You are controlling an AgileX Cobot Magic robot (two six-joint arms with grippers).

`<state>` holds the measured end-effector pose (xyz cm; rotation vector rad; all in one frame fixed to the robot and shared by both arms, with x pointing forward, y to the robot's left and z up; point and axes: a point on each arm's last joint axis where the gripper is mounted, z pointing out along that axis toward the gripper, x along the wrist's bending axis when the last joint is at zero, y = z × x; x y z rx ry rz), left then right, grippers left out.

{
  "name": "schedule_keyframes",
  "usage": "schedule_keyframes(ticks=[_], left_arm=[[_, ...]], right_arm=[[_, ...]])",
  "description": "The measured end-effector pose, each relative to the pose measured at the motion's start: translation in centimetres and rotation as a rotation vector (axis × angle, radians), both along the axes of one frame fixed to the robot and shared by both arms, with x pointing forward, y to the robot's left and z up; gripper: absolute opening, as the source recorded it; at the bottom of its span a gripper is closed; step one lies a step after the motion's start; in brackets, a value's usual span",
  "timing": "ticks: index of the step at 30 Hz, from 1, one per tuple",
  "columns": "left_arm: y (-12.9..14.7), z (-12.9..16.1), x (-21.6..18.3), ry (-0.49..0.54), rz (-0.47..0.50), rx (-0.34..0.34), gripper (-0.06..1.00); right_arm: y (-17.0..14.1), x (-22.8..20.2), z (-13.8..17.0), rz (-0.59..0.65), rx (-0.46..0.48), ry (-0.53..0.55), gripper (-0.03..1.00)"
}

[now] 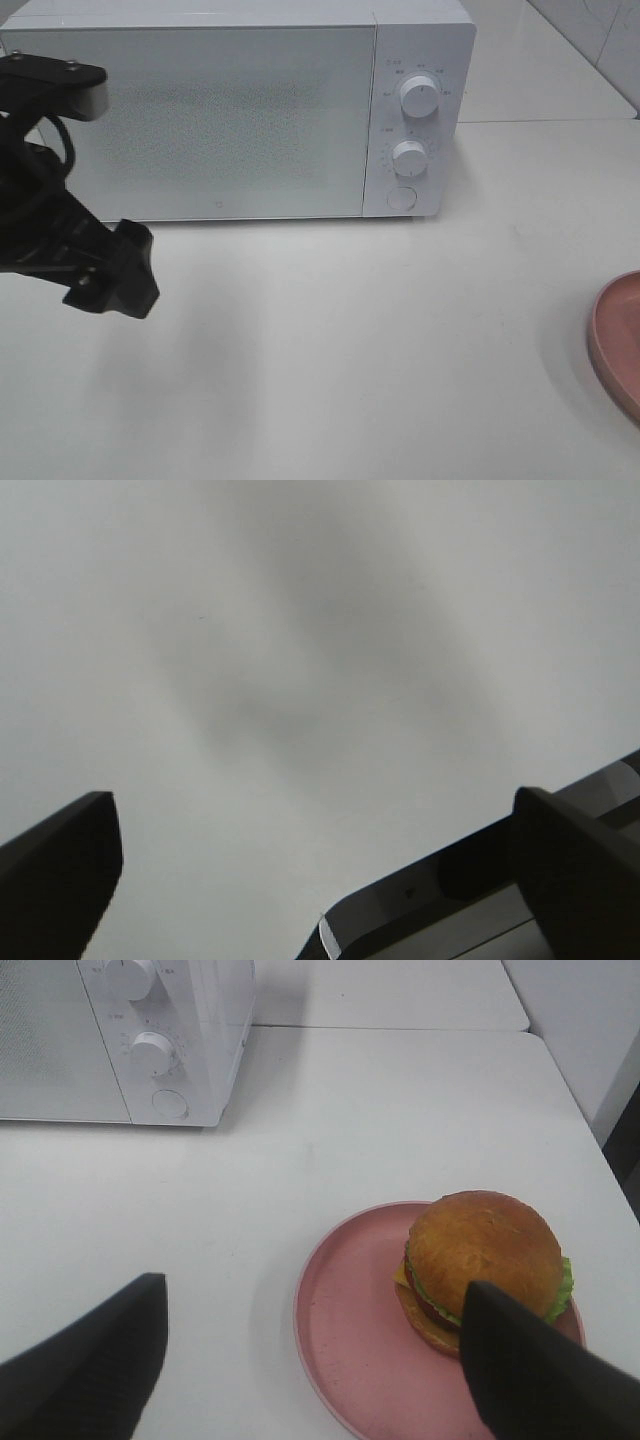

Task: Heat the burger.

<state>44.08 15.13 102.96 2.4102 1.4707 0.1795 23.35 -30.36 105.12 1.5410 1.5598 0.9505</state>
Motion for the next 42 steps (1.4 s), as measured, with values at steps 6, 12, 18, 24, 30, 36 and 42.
schedule_keyframes(ticks=[6, 12, 18, 24, 30, 36, 42], left_arm=[[4.0, 0.5, 1.5, 0.051, 0.152, -0.021, 0.97], [8.5, 1.0, 1.9, 0.125, 0.276, -0.05, 0.97], [11.3, 0.7, 0.0, 0.131, 0.376, -0.059, 0.97], [11.9, 0.5, -2.4, 0.123, 0.393, -0.065, 0.97], [12.4, 0.8, -5.6, 0.094, 0.38, -0.049, 0.97], [12.9, 0.7, -9.0, 0.007, 0.369, -0.059, 0.97], [13.2, 0.2, -11.6, -0.101, 0.364, -0.079, 0.97]], right_arm=[[0.0, 0.0, 0.0, 0.0, 0.0, 0.0, 0.76], [0.0, 0.0, 0.0, 0.0, 0.0, 0.0, 0.76], [0.0, 0.0, 0.0, 0.0, 0.0, 0.0, 0.76], [0.0, 0.0, 0.0, 0.0, 0.0, 0.0, 0.76], [0.0, 0.0, 0.0, 0.0, 0.0, 0.0, 0.76], [0.0, 0.0, 0.0, 0.0, 0.0, 0.0, 0.76], [0.0, 0.0, 0.0, 0.0, 0.0, 0.0, 0.76]])
